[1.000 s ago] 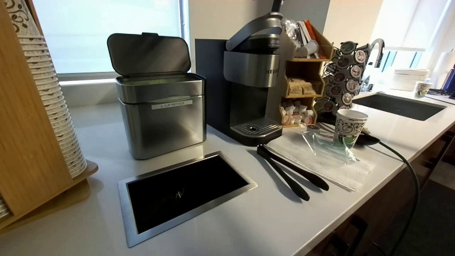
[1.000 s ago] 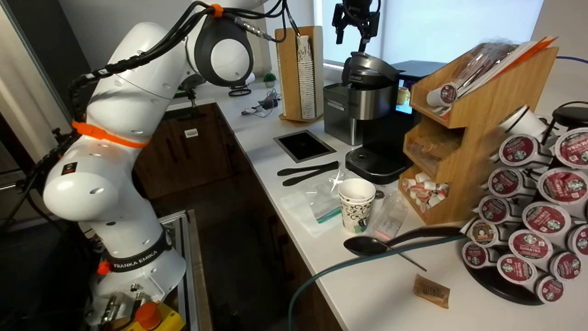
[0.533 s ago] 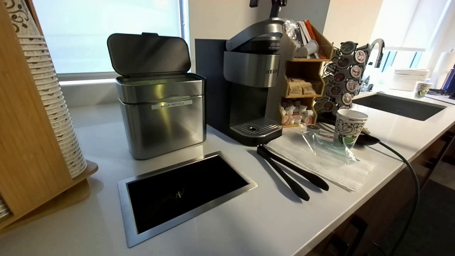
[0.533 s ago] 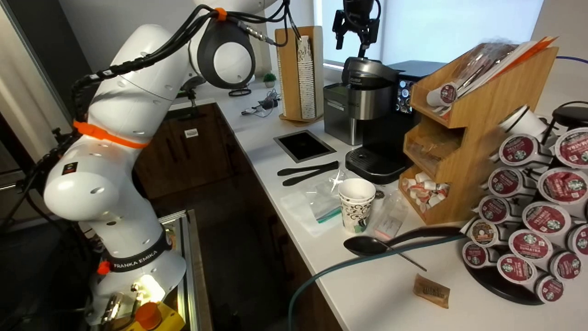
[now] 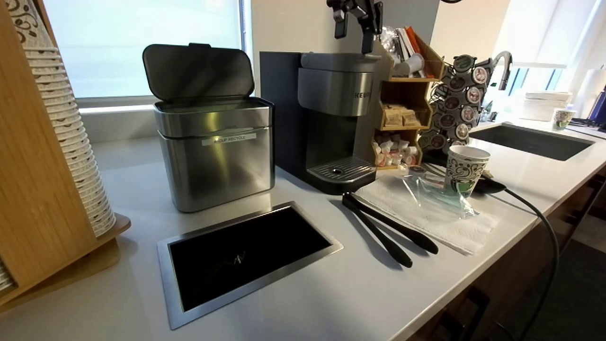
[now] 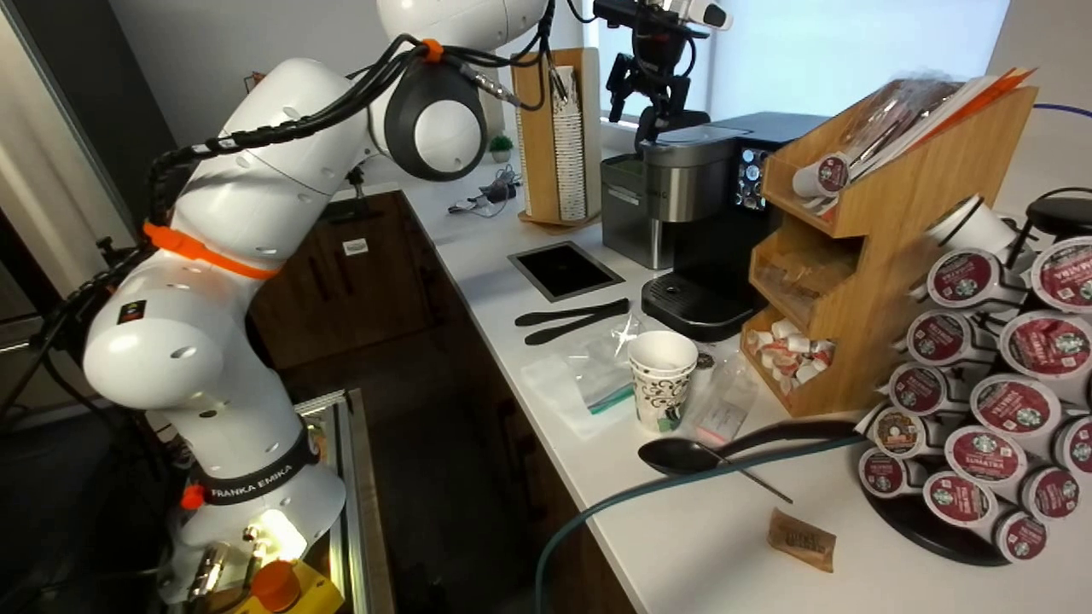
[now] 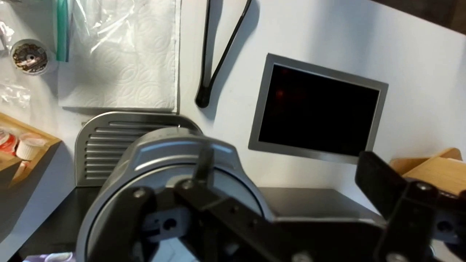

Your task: Close the lid of the coffeemaker

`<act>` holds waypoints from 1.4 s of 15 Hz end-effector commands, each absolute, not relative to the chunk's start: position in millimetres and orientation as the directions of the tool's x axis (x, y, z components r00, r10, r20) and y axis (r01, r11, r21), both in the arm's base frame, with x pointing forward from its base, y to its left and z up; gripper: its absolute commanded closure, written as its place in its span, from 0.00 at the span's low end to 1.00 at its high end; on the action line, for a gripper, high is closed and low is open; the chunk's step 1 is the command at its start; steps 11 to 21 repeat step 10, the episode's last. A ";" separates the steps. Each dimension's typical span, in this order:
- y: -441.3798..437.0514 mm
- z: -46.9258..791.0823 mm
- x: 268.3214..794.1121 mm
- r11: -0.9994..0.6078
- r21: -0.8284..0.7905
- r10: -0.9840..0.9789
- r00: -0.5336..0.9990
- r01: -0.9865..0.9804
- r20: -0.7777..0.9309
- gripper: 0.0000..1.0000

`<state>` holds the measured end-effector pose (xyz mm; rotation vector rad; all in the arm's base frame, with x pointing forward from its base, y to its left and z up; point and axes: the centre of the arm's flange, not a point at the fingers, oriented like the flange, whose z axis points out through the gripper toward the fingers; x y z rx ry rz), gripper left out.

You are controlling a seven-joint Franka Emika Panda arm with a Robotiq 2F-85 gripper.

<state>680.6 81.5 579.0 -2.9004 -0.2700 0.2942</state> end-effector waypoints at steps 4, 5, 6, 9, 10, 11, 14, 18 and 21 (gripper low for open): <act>57.8 655.1 636.1 -0.993 -0.114 -0.021 0.997 -0.013 0.069 0.00; 48.3 661.5 634.0 -0.994 -0.082 -0.074 0.997 -0.071 0.030 0.00; 39.8 661.9 631.7 -0.993 -0.056 -0.108 0.994 -0.108 -0.004 0.00; 35.3 683.0 650.5 -0.993 -0.078 -0.092 0.995 -0.090 0.032 0.00; 34.6 683.5 650.4 -0.993 -0.079 -0.093 0.995 -0.090 0.034 0.00; 34.6 683.5 650.4 -0.993 -0.079 -0.093 0.995 -0.090 0.034 0.00; 34.6 683.5 650.4 -0.993 -0.079 -0.093 0.995 -0.090 0.034 0.00; 34.6 683.5 650.4 -0.993 -0.079 -0.093 0.995 -0.090 0.034 0.00; 34.6 683.5 650.4 -0.993 -0.079 -0.093 0.995 -0.090 0.034 0.00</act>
